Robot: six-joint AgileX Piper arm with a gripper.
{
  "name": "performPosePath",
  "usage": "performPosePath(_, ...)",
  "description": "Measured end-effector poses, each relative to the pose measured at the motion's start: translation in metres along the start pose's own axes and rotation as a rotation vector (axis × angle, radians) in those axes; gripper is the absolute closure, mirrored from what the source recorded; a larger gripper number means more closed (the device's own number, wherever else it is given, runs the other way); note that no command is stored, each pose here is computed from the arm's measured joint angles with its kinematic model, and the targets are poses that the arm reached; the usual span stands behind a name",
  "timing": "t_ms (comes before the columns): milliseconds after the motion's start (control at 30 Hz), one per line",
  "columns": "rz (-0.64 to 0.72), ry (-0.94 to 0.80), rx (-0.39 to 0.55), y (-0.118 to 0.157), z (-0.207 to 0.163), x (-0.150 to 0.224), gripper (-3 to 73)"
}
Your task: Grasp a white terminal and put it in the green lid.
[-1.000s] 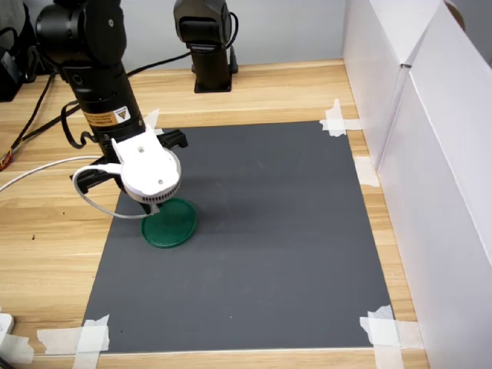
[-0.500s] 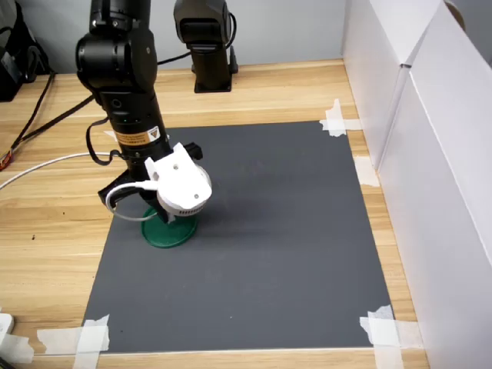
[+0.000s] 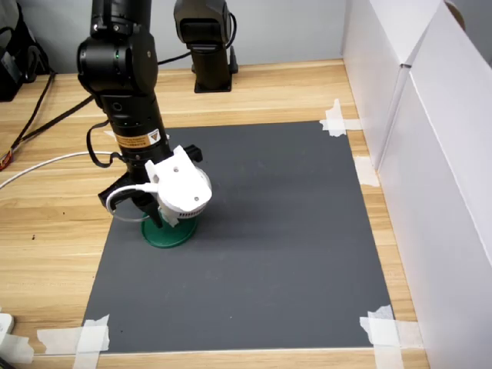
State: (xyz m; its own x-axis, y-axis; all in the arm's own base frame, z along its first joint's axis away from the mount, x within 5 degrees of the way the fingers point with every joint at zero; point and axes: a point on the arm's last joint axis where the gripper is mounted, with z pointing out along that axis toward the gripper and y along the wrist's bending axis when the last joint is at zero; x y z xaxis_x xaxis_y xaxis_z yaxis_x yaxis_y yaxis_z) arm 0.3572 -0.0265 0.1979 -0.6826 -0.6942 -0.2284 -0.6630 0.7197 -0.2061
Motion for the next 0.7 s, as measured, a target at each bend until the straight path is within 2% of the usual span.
performPosePath(167, 0.024, -0.036, 0.002, 0.001, -0.008, -0.003, 26.3)
performPosePath(367, 0.044, -0.151, 0.095, 0.0, -0.049, -0.008, 28.4)
performPosePath(467, 0.047, -0.213, 0.163, 0.003, -0.069, -0.006, 36.1)
performPosePath(700, 0.095, -0.335, 0.281, 0.021, -0.097, 0.009, 65.5)
